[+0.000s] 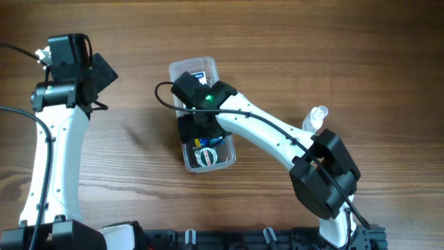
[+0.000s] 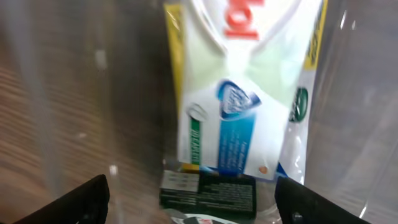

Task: Pack container
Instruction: 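Lower the Zam-Buk tin upright into the container's front end, then open right gripper and withdraw it toward the clear bottle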

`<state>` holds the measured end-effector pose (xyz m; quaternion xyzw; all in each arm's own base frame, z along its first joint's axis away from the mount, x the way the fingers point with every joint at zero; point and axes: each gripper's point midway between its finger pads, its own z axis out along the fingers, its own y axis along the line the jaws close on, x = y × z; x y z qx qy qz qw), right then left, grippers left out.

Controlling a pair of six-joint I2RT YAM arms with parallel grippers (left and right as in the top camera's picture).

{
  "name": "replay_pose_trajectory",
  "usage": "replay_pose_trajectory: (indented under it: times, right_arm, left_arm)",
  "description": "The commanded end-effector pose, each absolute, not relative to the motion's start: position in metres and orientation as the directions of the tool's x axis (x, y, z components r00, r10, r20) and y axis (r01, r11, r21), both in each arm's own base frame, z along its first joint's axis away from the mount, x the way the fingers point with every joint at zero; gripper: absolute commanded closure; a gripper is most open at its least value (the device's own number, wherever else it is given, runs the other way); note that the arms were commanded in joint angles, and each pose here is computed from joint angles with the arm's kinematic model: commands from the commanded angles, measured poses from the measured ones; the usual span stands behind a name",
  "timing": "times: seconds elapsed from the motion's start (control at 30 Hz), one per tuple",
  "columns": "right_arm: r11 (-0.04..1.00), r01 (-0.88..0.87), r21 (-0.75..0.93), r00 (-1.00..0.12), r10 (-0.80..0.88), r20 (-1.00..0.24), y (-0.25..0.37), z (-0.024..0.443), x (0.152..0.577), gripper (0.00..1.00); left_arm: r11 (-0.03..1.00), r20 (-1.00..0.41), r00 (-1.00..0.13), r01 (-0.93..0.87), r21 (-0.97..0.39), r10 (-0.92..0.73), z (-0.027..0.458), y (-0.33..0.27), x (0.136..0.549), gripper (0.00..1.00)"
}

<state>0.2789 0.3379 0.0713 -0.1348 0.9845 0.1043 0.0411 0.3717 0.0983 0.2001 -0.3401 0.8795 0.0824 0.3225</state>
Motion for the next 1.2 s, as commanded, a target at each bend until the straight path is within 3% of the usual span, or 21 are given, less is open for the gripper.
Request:
replay_pose_trajectory:
  times: [0.0,0.43,0.6,0.93,1.17]
  right_arm:
    - [0.933,-0.318,0.17,-0.931,-0.273,-0.24,0.338,0.11,0.299,0.11]
    - [0.979,-0.202,0.029,-0.889,-0.171,-0.424,0.232,0.202,0.352,0.1]
    - [0.986,-0.166,-0.016,-0.867,-0.153,-0.475,0.176,0.231,0.369,0.04]
    - [0.998,0.033,-0.055,-0.904,0.006,-0.428,0.088,0.226,0.385,0.0]
    - [0.983,0.166,-0.072,-0.938,0.135,-0.319,0.047,0.205,0.366,0.01]
  left_arm:
    - [0.748,-0.64,-0.541,-0.658,-0.082,-0.545,0.209,0.102,0.373,0.0]
    - [0.748,-0.64,-0.541,-0.658,-0.082,-0.545,0.209,0.102,0.373,0.0]
    - [0.748,-0.641,-0.541,-0.658,-0.081,-0.545,0.209,0.102,0.372,0.0]
    - [0.748,-0.64,-0.541,-0.658,-0.082,-0.545,0.209,0.102,0.373,0.0]
    - [0.748,-0.641,-0.541,-0.658,-0.081,-0.545,0.209,0.102,0.372,0.0]
